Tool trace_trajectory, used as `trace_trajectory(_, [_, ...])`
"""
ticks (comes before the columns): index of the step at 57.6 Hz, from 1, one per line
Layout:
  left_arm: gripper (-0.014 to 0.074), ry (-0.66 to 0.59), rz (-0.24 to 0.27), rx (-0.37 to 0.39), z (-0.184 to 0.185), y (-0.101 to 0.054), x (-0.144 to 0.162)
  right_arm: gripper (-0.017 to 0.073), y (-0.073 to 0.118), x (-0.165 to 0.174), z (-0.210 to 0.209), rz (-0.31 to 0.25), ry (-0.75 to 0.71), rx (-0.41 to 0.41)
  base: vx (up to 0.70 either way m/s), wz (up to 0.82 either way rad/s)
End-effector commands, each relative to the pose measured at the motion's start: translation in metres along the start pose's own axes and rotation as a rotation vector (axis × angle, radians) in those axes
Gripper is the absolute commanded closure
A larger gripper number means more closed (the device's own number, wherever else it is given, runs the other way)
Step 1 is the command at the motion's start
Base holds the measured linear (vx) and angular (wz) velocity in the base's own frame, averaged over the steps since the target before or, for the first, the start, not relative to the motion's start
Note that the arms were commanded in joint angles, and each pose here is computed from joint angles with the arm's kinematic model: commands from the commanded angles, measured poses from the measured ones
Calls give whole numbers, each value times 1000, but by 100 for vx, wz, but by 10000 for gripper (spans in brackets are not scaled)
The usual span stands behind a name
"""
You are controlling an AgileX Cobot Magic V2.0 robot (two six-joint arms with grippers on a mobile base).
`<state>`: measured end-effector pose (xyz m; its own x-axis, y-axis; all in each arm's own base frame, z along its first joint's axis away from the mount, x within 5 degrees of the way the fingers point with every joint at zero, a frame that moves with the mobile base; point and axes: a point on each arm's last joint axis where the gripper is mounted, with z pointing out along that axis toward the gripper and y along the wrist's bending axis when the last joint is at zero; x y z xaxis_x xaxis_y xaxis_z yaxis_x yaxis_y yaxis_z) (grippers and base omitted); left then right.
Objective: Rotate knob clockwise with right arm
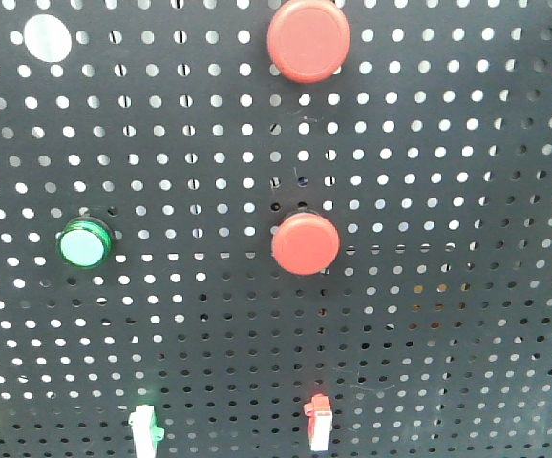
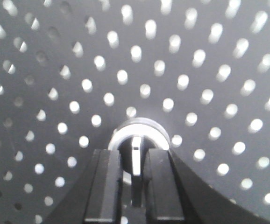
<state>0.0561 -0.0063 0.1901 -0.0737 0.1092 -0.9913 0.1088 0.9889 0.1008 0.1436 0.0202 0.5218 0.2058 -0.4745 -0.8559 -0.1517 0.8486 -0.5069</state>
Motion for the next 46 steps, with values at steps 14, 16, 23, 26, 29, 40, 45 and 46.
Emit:
trace_trajectory(14, [600, -68, -7, -9, 1, 0, 2, 507, -9, -11, -3, 61, -71, 75, 0, 0])
trace_trajectory(16, [600, -68, -7, -9, 1, 0, 2, 547, -9, -12, -4, 80, -75, 76, 0, 0])
trace_trajectory(23, [600, -68, -7, -9, 1, 0, 2, 572, -8, -13, -6, 226, -80, 63, 0, 0])
trace_trajectory(26, [600, -68, -7, -9, 1, 0, 2, 568, -8, -12, -6, 314, -76, 52, 0, 0])
trace_trajectory(29, [600, -68, -7, -9, 1, 0, 2, 567, -7, -12, -6, 419, -74, 43, 0, 0])
trace_trajectory(40, [600, -68, -7, -9, 1, 0, 2, 567, -6, -13, -6, 846, -89, 16, 0, 0])
trace_trajectory(45, [600, -68, -7, -9, 1, 0, 2, 567, -6, -14, -6, 969, -97, 1, 0, 0])
trace_trajectory(46, [600, -68, -7, -9, 1, 0, 2, 567, -6, -14, -6, 993, -99, -3, 0, 0])
